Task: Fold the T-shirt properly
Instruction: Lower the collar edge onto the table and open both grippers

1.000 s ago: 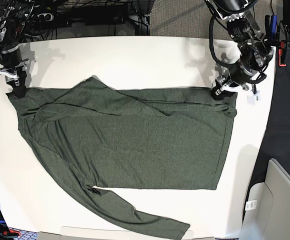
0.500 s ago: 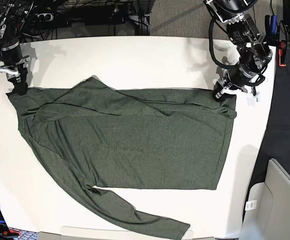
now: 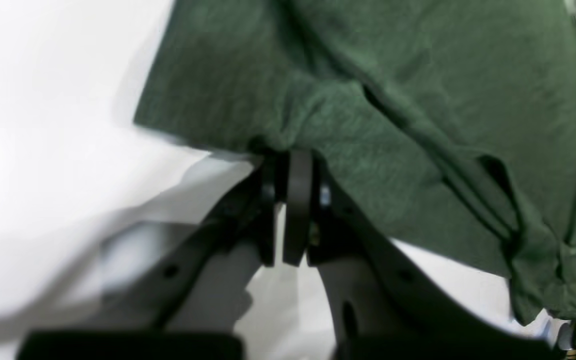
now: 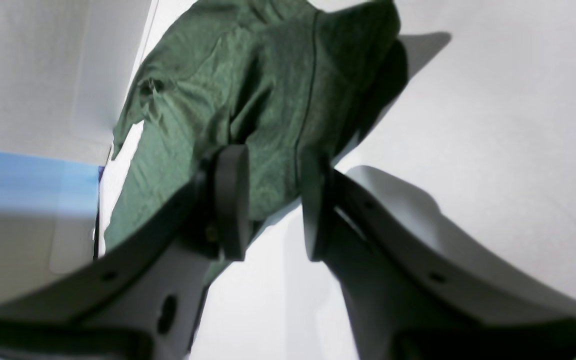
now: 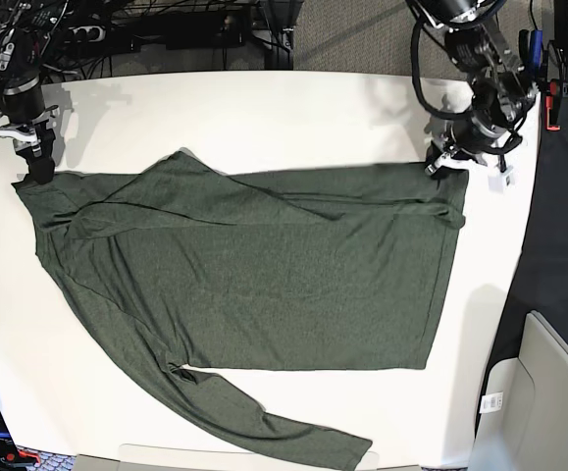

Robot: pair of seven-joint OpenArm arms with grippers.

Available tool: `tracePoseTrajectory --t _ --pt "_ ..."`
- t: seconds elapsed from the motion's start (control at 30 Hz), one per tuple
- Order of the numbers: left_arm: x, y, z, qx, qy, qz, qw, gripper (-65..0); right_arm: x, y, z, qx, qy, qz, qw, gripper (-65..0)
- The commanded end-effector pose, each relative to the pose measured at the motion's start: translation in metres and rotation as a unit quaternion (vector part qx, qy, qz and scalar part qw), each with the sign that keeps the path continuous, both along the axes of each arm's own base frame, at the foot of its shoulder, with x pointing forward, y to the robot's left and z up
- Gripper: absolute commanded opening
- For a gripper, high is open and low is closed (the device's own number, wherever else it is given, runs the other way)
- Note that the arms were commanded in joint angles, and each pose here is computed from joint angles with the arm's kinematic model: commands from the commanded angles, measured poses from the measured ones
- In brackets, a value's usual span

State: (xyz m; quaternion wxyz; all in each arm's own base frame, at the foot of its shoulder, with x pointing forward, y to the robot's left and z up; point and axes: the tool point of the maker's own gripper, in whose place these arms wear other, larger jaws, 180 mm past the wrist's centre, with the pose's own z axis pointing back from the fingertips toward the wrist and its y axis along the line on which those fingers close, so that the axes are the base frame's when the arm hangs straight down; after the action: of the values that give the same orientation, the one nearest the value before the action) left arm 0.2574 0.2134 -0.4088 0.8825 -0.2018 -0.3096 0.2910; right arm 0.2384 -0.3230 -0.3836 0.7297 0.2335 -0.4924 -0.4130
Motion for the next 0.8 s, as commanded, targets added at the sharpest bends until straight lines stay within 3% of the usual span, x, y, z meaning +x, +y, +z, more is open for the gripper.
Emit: tracePoseTrajectory --t 0.0,0.4,0.57,0.67,0.77 --pt "0.011 0.002 0.015 0.007 -0.028 -0.002 1.0 -65.0 -0.007 0.004 -0.014 0.022 0.024 -0.001 0.9995 -46.3" --pt "0.009 0.002 0.014 0.008 -0.027 -0.002 1.0 -65.0 0.001 0.006 -0.037 0.066 0.032 -0.021 0.9971 -46.3" --pt "0.009 0.002 0.013 0.007 -0.026 -0.002 1.0 -65.0 -0.015 0.016 -0.035 0.12 0.017 -0.026 0.9923 -46.4" --pt "0.009 0.002 0.013 0.007 -0.026 -0.002 1.0 -65.0 -0.024 0.017 -0.019 0.111 -0.007 -0.016 0.9936 -46.5" --pt "0.008 0.002 0.013 0.006 -0.025 -0.001 1.0 -65.0 -0.022 0.027 0.02 0.072 -0.071 0.024 0.9946 -46.7"
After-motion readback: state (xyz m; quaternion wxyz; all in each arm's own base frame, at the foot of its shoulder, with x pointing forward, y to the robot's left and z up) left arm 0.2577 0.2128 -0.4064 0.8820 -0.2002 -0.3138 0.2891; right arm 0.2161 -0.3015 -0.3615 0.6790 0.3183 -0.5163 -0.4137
